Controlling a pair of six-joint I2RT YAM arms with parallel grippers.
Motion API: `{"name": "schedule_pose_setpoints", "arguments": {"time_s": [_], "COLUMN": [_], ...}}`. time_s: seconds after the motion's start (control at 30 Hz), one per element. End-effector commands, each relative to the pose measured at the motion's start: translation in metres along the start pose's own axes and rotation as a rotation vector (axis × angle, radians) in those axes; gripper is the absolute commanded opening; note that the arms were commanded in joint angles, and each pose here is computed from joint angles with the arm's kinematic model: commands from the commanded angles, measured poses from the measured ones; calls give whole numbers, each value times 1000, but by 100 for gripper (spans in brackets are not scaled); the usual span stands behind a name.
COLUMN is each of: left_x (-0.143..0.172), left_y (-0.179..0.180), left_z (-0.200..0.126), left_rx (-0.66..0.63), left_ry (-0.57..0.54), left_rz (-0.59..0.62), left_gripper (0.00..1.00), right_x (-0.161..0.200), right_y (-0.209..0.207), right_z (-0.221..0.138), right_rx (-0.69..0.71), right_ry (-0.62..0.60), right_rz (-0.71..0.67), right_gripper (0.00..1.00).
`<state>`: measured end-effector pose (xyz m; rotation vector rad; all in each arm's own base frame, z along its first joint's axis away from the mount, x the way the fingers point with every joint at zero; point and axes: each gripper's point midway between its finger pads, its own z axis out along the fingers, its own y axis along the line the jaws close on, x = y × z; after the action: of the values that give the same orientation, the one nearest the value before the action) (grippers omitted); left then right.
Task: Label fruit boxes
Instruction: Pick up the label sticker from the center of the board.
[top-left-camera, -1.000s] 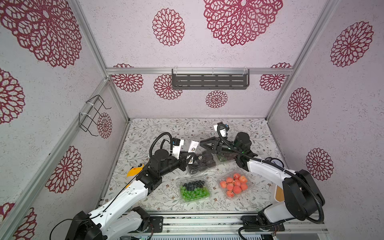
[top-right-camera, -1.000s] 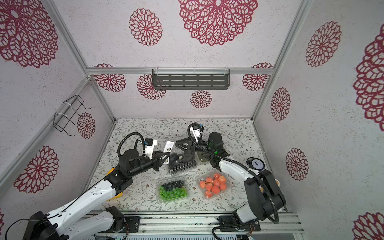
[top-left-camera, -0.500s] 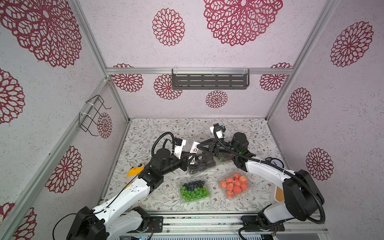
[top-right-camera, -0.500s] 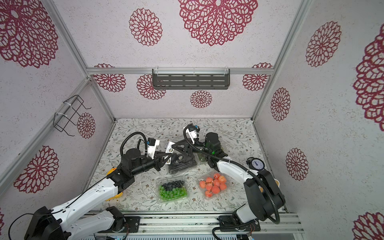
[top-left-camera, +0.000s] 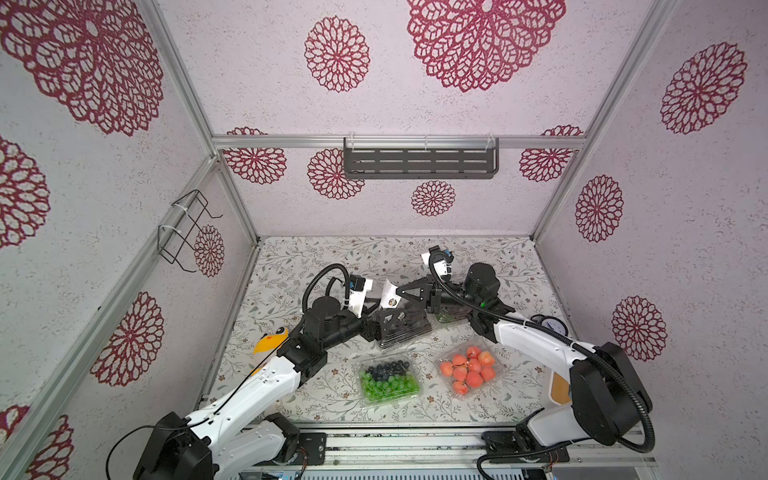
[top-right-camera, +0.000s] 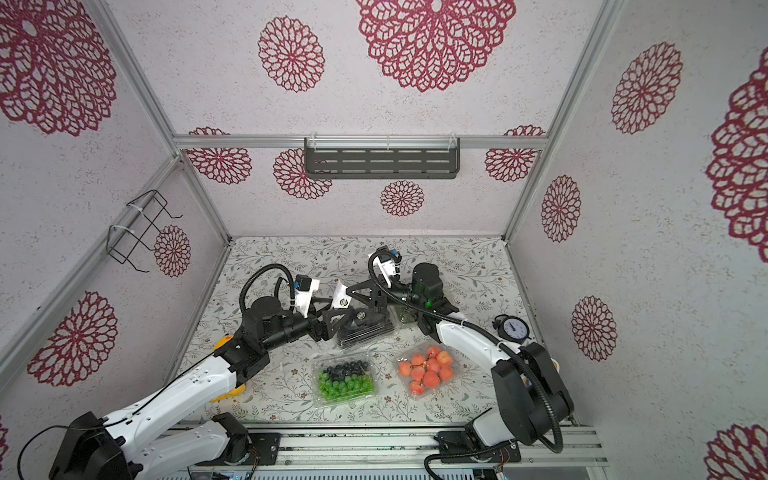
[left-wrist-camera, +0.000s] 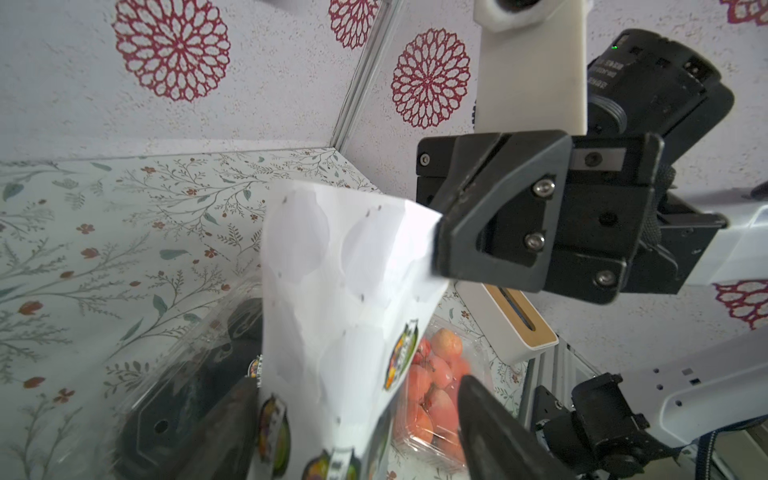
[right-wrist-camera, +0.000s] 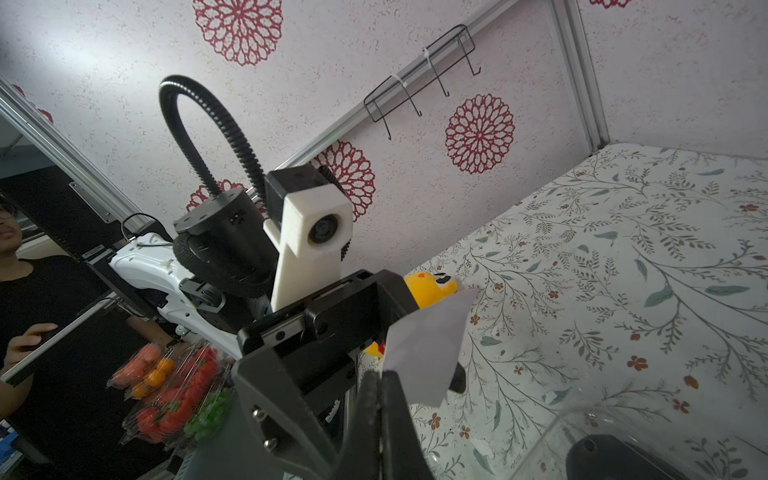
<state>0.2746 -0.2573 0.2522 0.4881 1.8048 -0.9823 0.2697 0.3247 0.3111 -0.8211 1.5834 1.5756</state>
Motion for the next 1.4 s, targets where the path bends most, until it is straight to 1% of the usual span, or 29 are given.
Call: {"name": "schedule_pose_setpoints", "arguments": {"time_s": [0.0, 0.03, 0.07, 0.17, 0.3, 0.43, 0.53, 0.57, 0.6, 0.63, 0.67, 0.73, 0.77, 0.8, 0.87, 0.97, 1.03, 1.1, 1.17, 1.27, 1.3, 1.37], "left_x": [-20, -25, -30, -42, -43, -44, -44, -43, -43, -43, -40, -36, -33, -33, -32, -30, -30, -29, -28, -25, -23, -22], "left_y": [-10, -13, -14, -23, -46, -59, -72, -75, -77, -78, -80, -78, -77, -74, -70, -62, -61, -61, -58, -55, -54, -53], "left_z": [-12, -16, -19, -28, -24, -22, -25, -25, -24, -23, -21, -13, -9, -6, -1, 2, 1, 1, 2, 3, 4, 5], "left_rx": [67, 94, 110, 205, 363, 469, 555, 571, 573, 573, 574, 550, 540, 528, 507, 464, 457, 452, 434, 421, 421, 417], "left_ry": [-62, -79, -99, -141, -87, -87, -86, -78, -74, -67, -47, -4, 18, 28, 36, 34, 35, 41, 48, 59, 67, 71], "left_rz": [67, 85, 99, 149, 199, 241, 257, 260, 262, 266, 265, 263, 254, 243, 230, 219, 216, 208, 202, 191, 187, 183], "left_gripper": [90, 91, 96, 100, 98, 98, 98, 93, 85, 72, 61, 49, 39, 30, 24, 24, 23, 17, 15, 14, 12, 3], "right_x": [-18, -16, -14, -8, -7, -7, -9, -10, -11, -13, -14, -16, -17, -17, -16, -14, -14, -16, -17, -18, -18, -18], "right_y": [24, 26, 31, 53, 71, 83, 80, 79, 78, 77, 76, 74, 72, 70, 69, 68, 65, 60, 58, 56, 55, 54], "right_z": [-10, -12, -13, -21, -27, -32, -32, -31, -31, -30, -30, -29, -28, -28, -28, -27, -27, -27, -27, -26, -25, -24], "right_rx": [-32, -41, -62, -142, -178, -210, -188, -180, -176, -169, -162, -150, -143, -135, -130, -128, -107, -81, -71, -68, -64, -64], "right_ry": [2, 16, 30, 63, 89, 89, 81, 78, 76, 73, 71, 72, 72, 74, 77, 81, 80, 78, 76, 77, 76, 75], "right_rz": [-123, -130, -140, -187, -229, -257, -257, -258, -258, -258, -257, -253, -252, -249, -246, -246, -243, -242, -237, -232, -228, -224], "right_gripper": [0, 0, 0, 0, 0, 0, 0, 0, 0, 0, 0, 0, 0, 0, 0, 0, 0, 0, 0, 0, 0, 0]}}
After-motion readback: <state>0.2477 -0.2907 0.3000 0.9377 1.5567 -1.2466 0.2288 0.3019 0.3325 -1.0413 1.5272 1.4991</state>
